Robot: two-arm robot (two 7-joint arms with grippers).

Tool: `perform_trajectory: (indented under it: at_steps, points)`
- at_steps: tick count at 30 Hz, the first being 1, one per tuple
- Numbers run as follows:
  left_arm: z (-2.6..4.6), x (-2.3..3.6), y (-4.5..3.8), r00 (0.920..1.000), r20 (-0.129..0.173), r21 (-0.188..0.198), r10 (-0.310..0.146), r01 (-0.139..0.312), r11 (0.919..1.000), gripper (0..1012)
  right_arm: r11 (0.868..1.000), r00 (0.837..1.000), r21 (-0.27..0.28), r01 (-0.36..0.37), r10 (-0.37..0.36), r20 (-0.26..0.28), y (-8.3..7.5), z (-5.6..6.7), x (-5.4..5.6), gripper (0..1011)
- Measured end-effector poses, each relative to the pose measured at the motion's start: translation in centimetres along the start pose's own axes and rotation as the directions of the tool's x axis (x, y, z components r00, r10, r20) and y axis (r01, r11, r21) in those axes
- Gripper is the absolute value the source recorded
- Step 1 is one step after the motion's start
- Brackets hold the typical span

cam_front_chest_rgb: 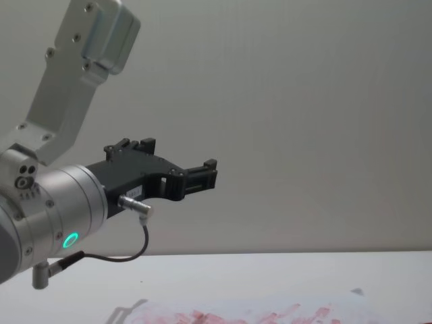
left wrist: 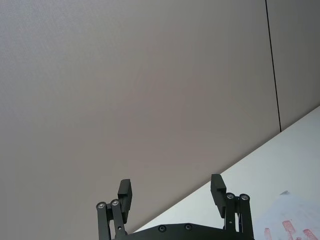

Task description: Use the one hand to pick up the stamp and affix it onto the A4 paper.

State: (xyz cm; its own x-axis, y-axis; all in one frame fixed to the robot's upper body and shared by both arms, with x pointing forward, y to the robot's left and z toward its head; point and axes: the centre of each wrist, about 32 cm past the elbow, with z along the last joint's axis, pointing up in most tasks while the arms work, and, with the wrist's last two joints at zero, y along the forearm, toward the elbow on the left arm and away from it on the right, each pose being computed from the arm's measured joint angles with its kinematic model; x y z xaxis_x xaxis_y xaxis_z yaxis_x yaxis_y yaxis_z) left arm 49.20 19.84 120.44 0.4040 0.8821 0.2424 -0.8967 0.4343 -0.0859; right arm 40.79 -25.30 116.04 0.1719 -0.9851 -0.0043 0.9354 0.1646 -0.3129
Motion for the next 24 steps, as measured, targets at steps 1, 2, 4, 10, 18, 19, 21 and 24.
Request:
perform_trajectory:
  at_steps: [1, 2, 4, 10, 18, 19, 21, 24]
  points:
    - [0.0, 0.0, 0.0, 1.0, 0.0, 0.0, 0.0, 0.0, 1.0, 1001, 1.0, 1.0, -0.005, -0.001, 0.001, 0.001, 0.1, 0.0, 0.0, 1001]
    - [0.0, 0.0, 0.0, 1.0, 0.0, 0.0, 0.0, 0.0, 1.0, 1001, 1.0, 1.0, -0.014, -0.001, 0.001, 0.003, 0.2, 0.0, 0.0, 1001]
    - [0.0, 0.0, 0.0, 1.0, 0.0, 0.0, 0.0, 0.0, 1.0, 1001, 1.0, 1.0, -0.022, -0.003, 0.003, 0.005, 0.3, -0.1, 0.0, 1001]
    - [0.0, 0.0, 0.0, 1.0, 0.0, 0.0, 0.0, 0.0, 1.0, 1001, 0.999, 1.0, -0.048, -0.009, 0.01, 0.014, 0.9, -0.1, 0.0, 1001]
    - [0.0, 0.0, 0.0, 1.0, 0.0, 0.0, 0.0, 0.0, 1.0, 1001, 0.998, 1.0, -0.068, -0.018, 0.019, 0.024, 1.5, -0.1, -0.1, 979]
    - [0.0, 0.0, 0.0, 1.0, 0.0, 0.0, 0.0, 0.0, 1.0, 1001, 0.997, 0.999, -0.069, -0.018, 0.02, 0.025, 1.5, -0.2, -0.1, 979]
    - [0.0, 0.0, 0.0, 1.0, 0.0, 0.0, 0.0, 0.0, 1.0, 1001, 0.997, 0.999, -0.072, -0.019, 0.021, 0.026, 1.6, -0.2, -0.1, 929]
    - [0.0, 0.0, 0.0, 1.0, 0.0, 0.0, 0.0, 0.0, 1.0, 1001, 0.997, 0.999, -0.076, -0.02, 0.022, 0.028, 1.7, -0.2, -0.1, 856]
